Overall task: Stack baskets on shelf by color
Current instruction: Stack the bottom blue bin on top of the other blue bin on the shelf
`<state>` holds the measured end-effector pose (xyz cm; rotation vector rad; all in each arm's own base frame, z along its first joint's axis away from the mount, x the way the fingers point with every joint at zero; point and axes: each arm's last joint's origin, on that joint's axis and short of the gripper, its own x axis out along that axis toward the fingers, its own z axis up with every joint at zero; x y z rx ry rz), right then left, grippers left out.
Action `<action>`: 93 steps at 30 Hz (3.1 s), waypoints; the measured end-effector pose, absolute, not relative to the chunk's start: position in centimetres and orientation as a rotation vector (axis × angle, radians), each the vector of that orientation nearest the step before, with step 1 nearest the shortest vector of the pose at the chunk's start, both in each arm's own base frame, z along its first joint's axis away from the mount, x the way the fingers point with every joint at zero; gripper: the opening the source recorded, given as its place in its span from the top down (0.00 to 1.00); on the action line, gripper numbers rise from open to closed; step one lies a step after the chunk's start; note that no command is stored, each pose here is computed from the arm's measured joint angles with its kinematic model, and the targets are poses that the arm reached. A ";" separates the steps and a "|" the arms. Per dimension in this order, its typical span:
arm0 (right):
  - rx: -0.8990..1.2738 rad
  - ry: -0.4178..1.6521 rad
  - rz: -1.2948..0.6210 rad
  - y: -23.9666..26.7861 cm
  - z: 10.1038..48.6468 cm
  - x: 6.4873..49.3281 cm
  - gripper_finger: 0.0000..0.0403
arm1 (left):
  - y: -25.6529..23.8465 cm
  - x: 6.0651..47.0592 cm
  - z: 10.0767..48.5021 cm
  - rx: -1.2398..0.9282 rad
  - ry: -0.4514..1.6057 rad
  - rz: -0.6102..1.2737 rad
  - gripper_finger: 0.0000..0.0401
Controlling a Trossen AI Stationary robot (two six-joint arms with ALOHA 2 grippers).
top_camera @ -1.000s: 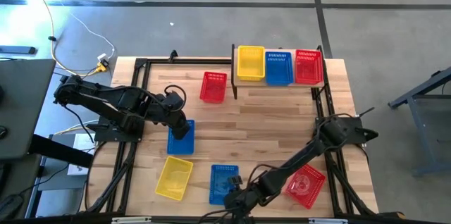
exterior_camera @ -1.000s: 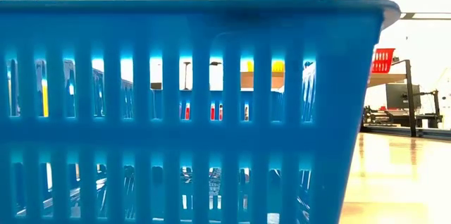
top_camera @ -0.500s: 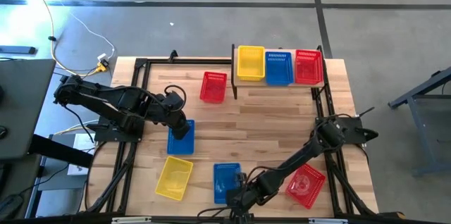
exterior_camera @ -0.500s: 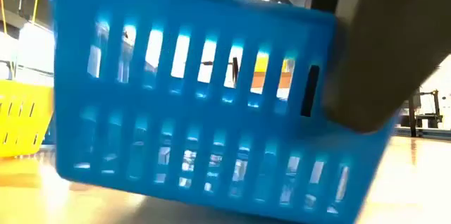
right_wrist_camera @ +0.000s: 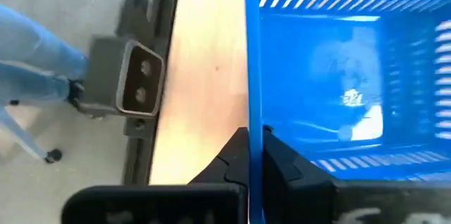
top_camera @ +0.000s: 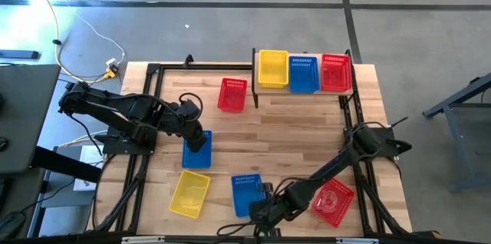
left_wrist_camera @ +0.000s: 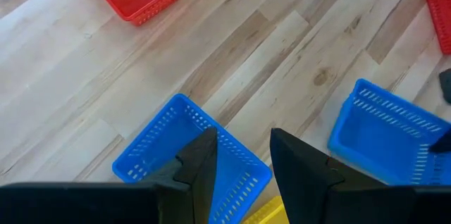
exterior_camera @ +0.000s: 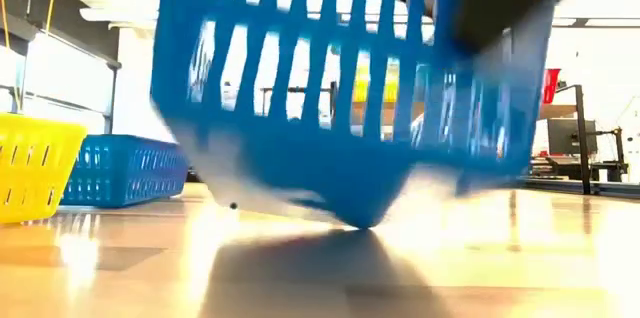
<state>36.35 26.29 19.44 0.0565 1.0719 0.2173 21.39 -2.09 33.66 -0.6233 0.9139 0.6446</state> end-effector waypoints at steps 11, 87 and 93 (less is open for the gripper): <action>0.032 0.954 0.028 23.6 26.0 34.0 1.00 | -2.1 21.4 33.7 -0.619 0.913 0.639 0.70; -0.277 1.182 -0.359 -7.7 41.3 19.4 1.00 | 13.3 19.6 34.8 -0.687 0.648 0.974 0.70; -0.241 1.188 -0.376 -7.9 41.0 19.9 1.00 | 14.0 19.1 34.8 -0.683 0.647 0.998 0.70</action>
